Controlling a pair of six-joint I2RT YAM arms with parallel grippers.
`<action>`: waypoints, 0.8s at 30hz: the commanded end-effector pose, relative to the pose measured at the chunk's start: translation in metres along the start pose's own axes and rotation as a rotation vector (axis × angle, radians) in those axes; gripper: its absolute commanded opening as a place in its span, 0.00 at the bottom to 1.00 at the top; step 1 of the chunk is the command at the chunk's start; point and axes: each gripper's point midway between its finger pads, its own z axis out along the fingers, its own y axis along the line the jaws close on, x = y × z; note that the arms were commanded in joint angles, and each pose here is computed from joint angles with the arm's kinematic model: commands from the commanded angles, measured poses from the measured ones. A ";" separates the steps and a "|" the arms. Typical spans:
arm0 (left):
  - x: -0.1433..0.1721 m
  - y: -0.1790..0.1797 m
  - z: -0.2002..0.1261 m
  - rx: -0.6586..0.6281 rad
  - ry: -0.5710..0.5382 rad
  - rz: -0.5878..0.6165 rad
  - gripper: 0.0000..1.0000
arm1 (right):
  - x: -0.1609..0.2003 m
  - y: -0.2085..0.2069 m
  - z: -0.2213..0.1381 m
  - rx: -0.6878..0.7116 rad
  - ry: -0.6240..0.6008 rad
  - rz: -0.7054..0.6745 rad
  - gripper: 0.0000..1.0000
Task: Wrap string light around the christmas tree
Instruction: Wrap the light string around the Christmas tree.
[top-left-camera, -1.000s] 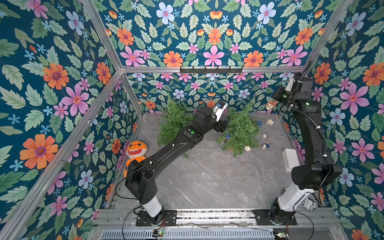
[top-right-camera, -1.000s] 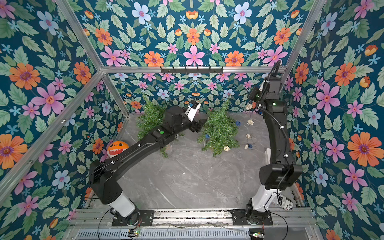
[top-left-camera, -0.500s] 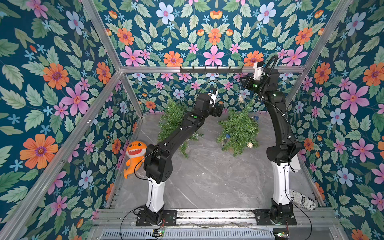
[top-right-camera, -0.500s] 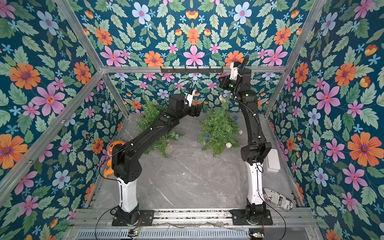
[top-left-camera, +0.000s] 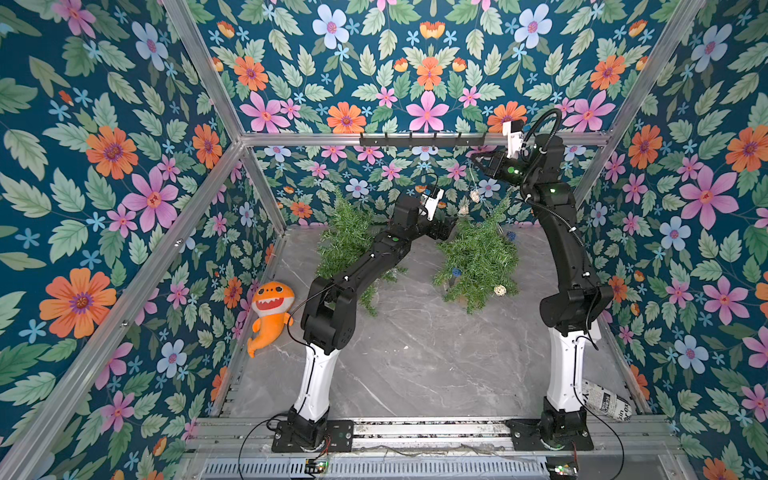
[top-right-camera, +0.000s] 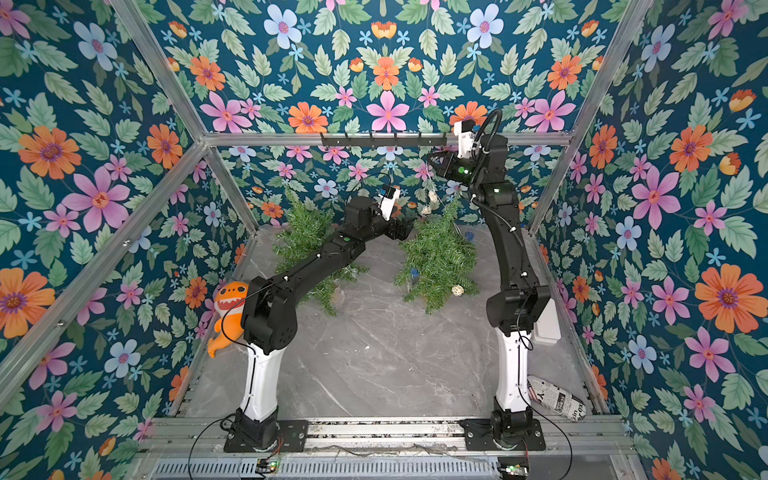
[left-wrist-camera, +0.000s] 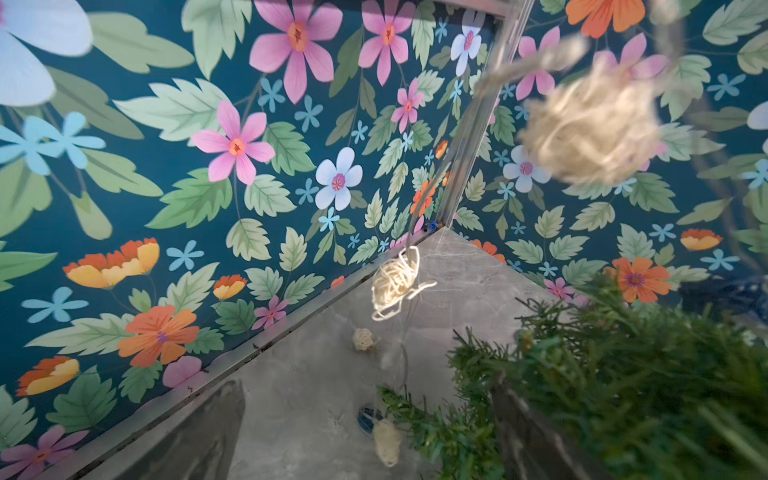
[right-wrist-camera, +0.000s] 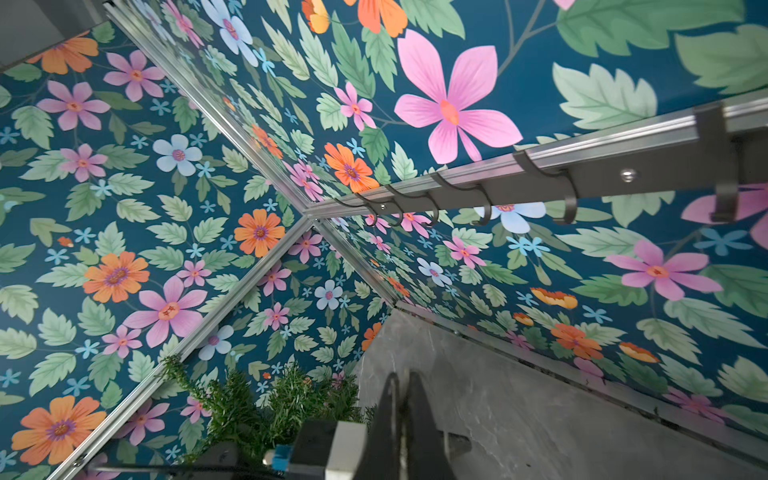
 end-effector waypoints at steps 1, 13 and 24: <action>-0.017 -0.012 0.001 0.068 -0.088 0.048 0.96 | -0.003 0.011 0.002 -0.071 -0.003 0.027 0.00; -0.010 -0.004 0.027 0.092 -0.130 0.034 0.93 | -0.003 0.025 -0.002 -0.110 0.013 0.058 0.00; -0.007 0.001 0.044 0.102 -0.168 0.003 0.82 | 0.007 0.040 -0.009 -0.161 0.060 0.070 0.00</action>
